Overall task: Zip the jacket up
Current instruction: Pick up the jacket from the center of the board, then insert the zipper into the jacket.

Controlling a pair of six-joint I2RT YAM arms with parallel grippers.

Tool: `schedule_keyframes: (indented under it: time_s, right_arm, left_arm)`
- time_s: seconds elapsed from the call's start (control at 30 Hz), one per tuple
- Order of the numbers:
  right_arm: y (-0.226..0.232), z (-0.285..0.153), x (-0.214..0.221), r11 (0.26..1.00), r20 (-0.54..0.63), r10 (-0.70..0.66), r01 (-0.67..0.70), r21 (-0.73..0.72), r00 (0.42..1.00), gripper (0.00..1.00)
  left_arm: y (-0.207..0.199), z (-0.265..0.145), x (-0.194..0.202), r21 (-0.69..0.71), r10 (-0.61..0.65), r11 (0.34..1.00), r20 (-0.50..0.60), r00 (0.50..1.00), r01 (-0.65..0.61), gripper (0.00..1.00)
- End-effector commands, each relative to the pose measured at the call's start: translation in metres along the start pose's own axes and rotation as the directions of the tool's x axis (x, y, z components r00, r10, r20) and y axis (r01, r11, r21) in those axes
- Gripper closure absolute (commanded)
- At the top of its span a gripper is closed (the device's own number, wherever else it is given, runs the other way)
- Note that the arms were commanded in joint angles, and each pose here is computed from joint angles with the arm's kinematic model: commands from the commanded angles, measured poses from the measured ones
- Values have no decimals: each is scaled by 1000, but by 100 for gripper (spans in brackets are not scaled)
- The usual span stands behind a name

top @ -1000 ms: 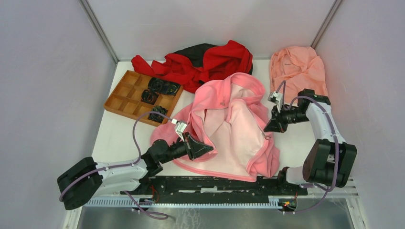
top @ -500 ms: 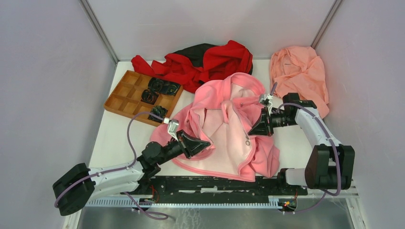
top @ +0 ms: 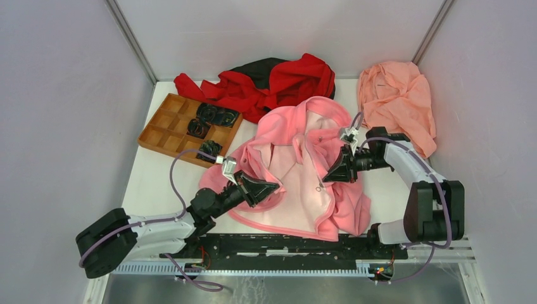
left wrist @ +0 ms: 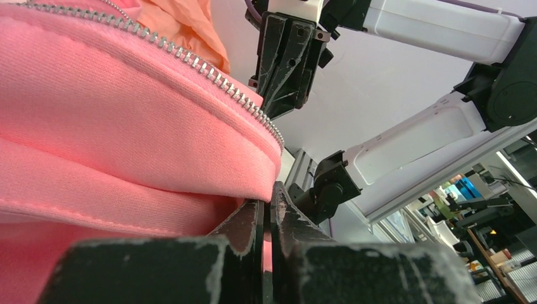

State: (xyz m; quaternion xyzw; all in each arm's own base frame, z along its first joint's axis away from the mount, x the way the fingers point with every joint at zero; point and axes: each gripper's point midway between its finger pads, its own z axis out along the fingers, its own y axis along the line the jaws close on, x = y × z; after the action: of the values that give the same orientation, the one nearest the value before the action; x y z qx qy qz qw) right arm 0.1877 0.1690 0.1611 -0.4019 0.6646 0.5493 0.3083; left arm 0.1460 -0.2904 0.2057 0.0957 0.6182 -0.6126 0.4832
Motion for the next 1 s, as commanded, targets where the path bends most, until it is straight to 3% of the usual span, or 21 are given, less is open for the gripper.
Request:
schedule_keyframes:
  time_s: [0.0, 0.17, 0.33, 0.5, 0.7, 0.97]
  right_arm:
    - [0, 2, -15, 997, 14, -69, 70, -29, 997, 100]
    - [-15, 3, -19, 996, -41, -82, 83, 25, 996, 100]
    - [-48, -3, -57, 946, 37, -167, 149, 287, 985, 100]
    - [-28, 18, -54, 968, 72, -152, 133, 215, 986, 100]
    - [-11, 37, -46, 983, 206, -83, 46, 177, 975, 100]
    - [-4, 41, -46, 989, 310, 16, -61, 134, 951, 100]
  left_arm:
    - [-13, 9, -25, 42, -1, 999, 103, 995, -3, 98]
    - [-6, 11, -28, -2, -4, 1000, 111, 994, 4, 98]
    - [3, 8, -34, -63, -25, 997, 139, 990, 34, 98]
    - [6, 1, -45, -93, -35, 994, 195, 980, 54, 98]
    - [1, -3, -57, -81, -39, 995, 241, 970, 60, 98]
    - [-3, 0, -58, -57, -43, 997, 245, 968, 58, 98]
